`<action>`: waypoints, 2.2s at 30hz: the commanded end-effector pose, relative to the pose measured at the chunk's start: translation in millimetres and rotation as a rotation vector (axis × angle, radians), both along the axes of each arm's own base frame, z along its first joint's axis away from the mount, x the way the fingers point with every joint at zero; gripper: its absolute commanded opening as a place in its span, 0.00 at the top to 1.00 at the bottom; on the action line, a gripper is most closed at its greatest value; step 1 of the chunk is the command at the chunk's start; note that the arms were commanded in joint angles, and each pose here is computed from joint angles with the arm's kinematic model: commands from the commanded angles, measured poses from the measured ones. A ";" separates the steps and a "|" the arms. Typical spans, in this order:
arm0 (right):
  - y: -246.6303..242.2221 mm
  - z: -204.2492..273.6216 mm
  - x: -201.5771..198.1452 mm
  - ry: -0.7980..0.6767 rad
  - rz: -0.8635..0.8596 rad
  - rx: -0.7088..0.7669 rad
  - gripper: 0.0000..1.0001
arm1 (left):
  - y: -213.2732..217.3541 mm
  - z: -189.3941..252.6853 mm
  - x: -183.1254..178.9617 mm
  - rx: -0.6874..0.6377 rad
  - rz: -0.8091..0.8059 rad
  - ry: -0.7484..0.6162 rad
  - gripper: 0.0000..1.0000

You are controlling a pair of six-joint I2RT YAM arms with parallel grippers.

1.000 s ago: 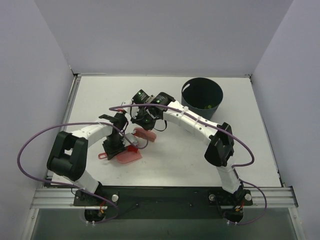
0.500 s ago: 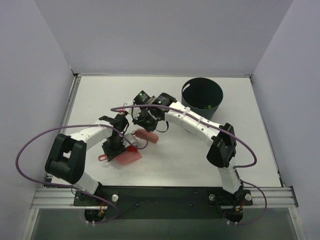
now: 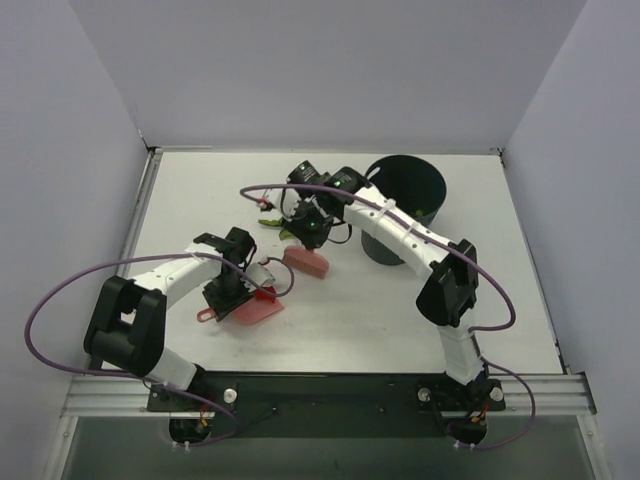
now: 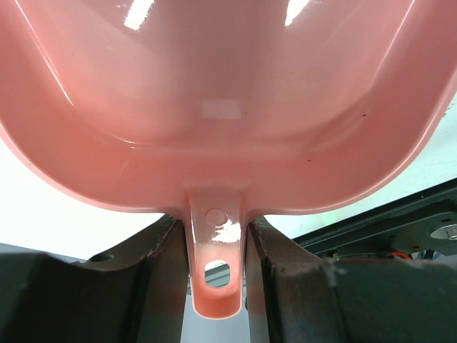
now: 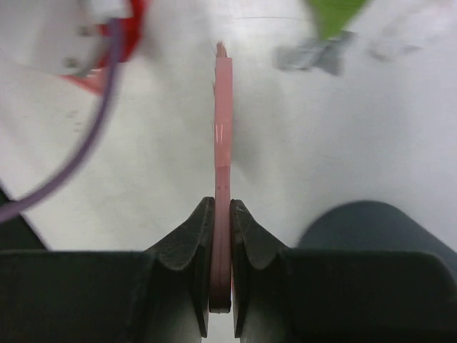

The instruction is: Sweep away the paper scraps from the table

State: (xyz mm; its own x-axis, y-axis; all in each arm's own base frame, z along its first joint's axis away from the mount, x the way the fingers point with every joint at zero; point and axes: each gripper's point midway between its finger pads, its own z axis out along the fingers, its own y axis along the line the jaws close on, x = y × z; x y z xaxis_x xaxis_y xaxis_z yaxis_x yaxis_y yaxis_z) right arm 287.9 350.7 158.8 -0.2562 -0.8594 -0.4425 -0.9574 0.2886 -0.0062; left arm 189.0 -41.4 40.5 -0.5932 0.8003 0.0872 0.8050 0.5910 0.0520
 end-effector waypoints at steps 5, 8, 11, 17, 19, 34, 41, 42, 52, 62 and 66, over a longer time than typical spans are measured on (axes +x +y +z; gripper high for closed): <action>-61.7 57.4 99.8 -0.374 -0.093 -0.114 1.00 | -4.3 5.2 4.9 -0.034 -0.010 -0.047 1.00; -67.5 46.2 122.7 -0.447 -0.084 -0.206 1.00 | -6.4 7.8 11.4 -0.044 0.005 -0.068 1.00; -64.9 39.2 138.1 -0.496 -0.051 -0.252 1.00 | -9.8 7.9 15.2 -0.056 0.026 -0.073 1.00; -44.7 13.5 133.9 -0.524 0.102 -0.341 1.00 | -17.2 10.2 15.8 -0.090 0.049 -0.075 1.00; -33.2 6.0 123.6 -0.517 0.145 -0.343 1.00 | -17.6 11.7 16.7 -0.092 0.048 -0.082 1.00; -32.0 43.0 42.5 -0.428 0.268 -0.229 1.00 | -9.1 0.3 12.5 -0.045 0.010 -0.043 1.00; -38.5 35.5 84.1 -0.445 0.161 -0.268 1.00 | -5.6 -2.9 7.5 -0.033 0.006 -0.030 1.00; -37.7 34.0 86.4 -0.442 0.149 -0.266 1.00 | -3.1 -3.5 6.5 -0.022 0.002 -0.031 1.00; -9.0 3.0 43.5 -0.392 0.243 -0.301 1.00 | 11.9 -6.4 -2.5 0.018 -0.022 -0.040 1.00; 18.5 27.7 -13.8 -0.314 0.340 -0.176 1.00 | 20.2 -10.8 1.0 0.033 -0.005 -0.049 1.00; 1.9 42.1 13.7 -0.351 0.248 -0.174 1.00 | 23.1 -12.8 0.3 0.038 -0.007 -0.075 1.00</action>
